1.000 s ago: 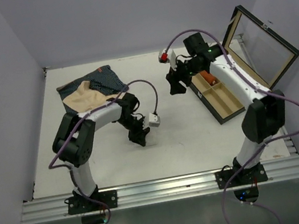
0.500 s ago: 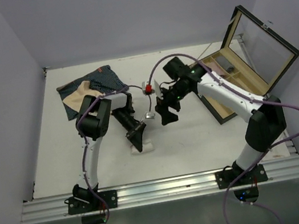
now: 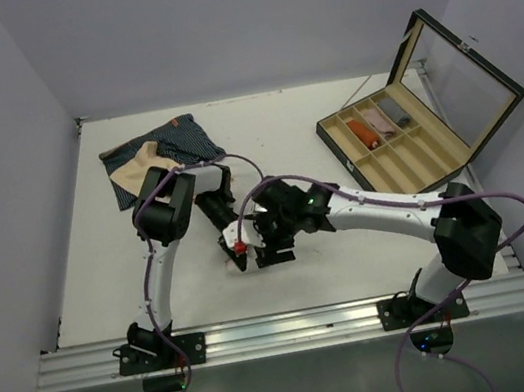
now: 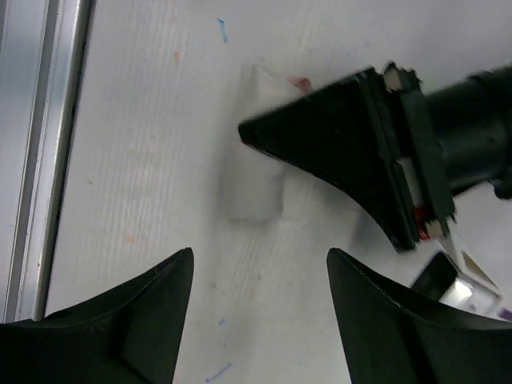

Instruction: Roll the underwear

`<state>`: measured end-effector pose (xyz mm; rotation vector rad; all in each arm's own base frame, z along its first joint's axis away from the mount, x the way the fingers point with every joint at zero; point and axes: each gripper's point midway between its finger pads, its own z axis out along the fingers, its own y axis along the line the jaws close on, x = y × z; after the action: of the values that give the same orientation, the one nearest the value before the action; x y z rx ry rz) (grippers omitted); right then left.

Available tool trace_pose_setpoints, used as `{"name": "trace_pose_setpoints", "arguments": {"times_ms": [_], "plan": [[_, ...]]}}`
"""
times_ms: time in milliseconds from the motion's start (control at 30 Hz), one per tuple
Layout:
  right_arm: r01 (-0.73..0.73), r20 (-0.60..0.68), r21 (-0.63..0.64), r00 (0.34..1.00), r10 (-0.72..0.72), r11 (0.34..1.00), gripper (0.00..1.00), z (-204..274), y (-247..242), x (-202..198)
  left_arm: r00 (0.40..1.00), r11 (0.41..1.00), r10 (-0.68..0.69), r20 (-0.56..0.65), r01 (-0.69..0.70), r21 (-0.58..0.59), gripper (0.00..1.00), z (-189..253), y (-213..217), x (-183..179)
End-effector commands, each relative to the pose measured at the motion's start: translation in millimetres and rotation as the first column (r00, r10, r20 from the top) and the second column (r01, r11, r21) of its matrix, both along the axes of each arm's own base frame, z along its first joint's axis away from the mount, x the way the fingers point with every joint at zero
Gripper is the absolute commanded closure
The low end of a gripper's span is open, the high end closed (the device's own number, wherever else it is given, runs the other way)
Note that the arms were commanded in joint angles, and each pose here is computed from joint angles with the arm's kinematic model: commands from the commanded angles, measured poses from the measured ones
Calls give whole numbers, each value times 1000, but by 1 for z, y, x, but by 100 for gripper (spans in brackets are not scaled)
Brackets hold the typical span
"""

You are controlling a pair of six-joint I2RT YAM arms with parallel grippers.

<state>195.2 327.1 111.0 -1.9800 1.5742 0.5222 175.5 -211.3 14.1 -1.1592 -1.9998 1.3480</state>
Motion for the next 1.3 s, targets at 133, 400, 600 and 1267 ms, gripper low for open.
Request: {"name": "trace_pose_setpoints", "arguments": {"times_ms": [133,400,600,1267], "plan": [[-65,37,57,997,63,996,30,-32,55,8,974,995,-80,213,93,-48,62,-75,7,20],[-113,-29,25,993,114,993,37,-65,62,1,972,995,-65,226,79,-55,58,-75,7,24],[-119,-144,18,982,121,993,90,-83,55,-16,970,996,-14,243,36,-86,57,-63,5,31],[50,-655,-45,753,-67,998,100,-106,34,-12,248,966,259,933,-64,-251,36,104,116,100]]}}
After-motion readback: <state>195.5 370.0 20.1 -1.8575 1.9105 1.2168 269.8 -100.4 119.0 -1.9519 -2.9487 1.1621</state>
